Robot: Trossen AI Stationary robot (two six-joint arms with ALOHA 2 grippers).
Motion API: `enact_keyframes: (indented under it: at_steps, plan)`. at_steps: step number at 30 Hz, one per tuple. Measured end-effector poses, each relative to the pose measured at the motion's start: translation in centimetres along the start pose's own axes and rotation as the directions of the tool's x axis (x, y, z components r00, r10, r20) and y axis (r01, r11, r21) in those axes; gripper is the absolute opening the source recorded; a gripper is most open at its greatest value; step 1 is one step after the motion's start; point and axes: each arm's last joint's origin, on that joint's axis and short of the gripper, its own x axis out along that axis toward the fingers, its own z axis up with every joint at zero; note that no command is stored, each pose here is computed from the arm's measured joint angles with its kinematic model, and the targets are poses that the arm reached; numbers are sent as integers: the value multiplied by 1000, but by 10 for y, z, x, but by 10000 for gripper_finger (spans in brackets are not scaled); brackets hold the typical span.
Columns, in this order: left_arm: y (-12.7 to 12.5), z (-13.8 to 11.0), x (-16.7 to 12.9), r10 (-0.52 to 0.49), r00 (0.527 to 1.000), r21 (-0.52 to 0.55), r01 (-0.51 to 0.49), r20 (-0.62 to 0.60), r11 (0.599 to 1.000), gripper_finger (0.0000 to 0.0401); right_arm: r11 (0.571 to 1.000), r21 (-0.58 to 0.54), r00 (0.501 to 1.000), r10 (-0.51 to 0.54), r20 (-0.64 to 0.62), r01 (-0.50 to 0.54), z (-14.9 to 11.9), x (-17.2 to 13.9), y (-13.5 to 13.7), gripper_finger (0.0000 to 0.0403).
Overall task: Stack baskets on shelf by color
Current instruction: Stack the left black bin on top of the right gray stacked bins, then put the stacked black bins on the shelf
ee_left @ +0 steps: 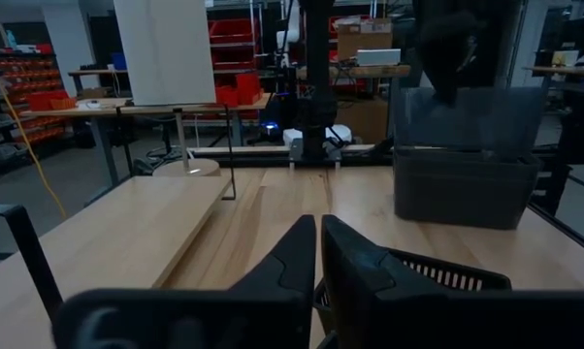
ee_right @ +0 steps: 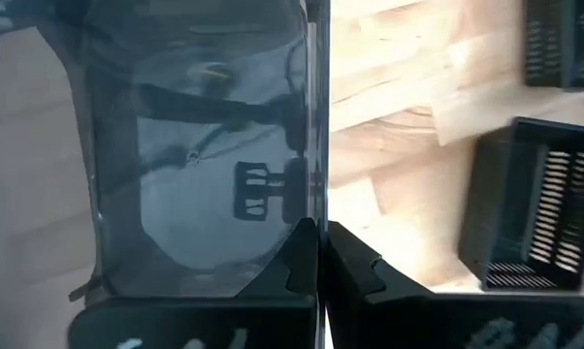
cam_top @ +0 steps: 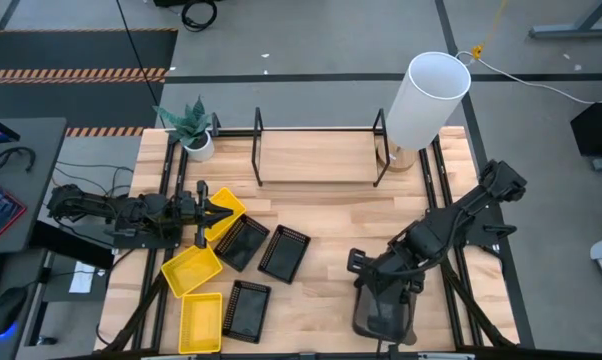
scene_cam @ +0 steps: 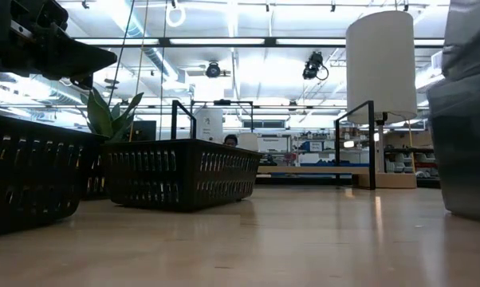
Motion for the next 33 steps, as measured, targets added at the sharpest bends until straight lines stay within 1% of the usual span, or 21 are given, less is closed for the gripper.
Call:
enact_keyframes:
  at_steps: [5,9,13,18,21,25,28,29,30,31,32,33]
  plan:
    - [0,0,0,0,1000,0,0,0,1000,36,998,-40,998,52,-36,-54,5,23,-5,4]
    - [0,0,0,0,1000,0,0,0,1000,33,995,-64,995,75,-64,-79,9,41,-9,8]
    - [0,0,0,0,1000,0,0,0,1000,28,995,-33,991,92,-97,-95,11,58,-12,28]
    - [0,0,0,0,1000,0,0,0,1000,26,995,46,983,93,-156,-87,12,75,-15,63]
    - [0,0,0,0,1000,0,0,0,1000,30,995,58,984,88,-157,-80,11,75,-16,80]
    - [0,0,0,0,1000,0,0,0,1000,35,998,62,988,26,-155,-17,9,58,-15,100]
    - [0,0,0,0,1000,0,0,0,1000,35,988,149,990,-23,-142,44,5,42,-15,110]
    - [0,0,0,0,1000,0,0,0,1000,34,976,210,990,-29,-137,58,2,37,-16,113]
    - [0,0,0,0,1000,0,0,0,1000,32,955,288,992,-37,-121,71,0,30,-17,114]
    - [0,0,0,0,1000,0,0,0,1000,31,921,383,994,-42,-100,77,-3,25,-17,114]
    - [0,0,0,0,1000,0,0,0,1000,29,872,484,996,-42,-75,74,-4,19,-18,114]
    - [0,0,0,0,1000,0,0,0,1000,28,805,591,998,-40,-52,63,-6,15,-19,114]
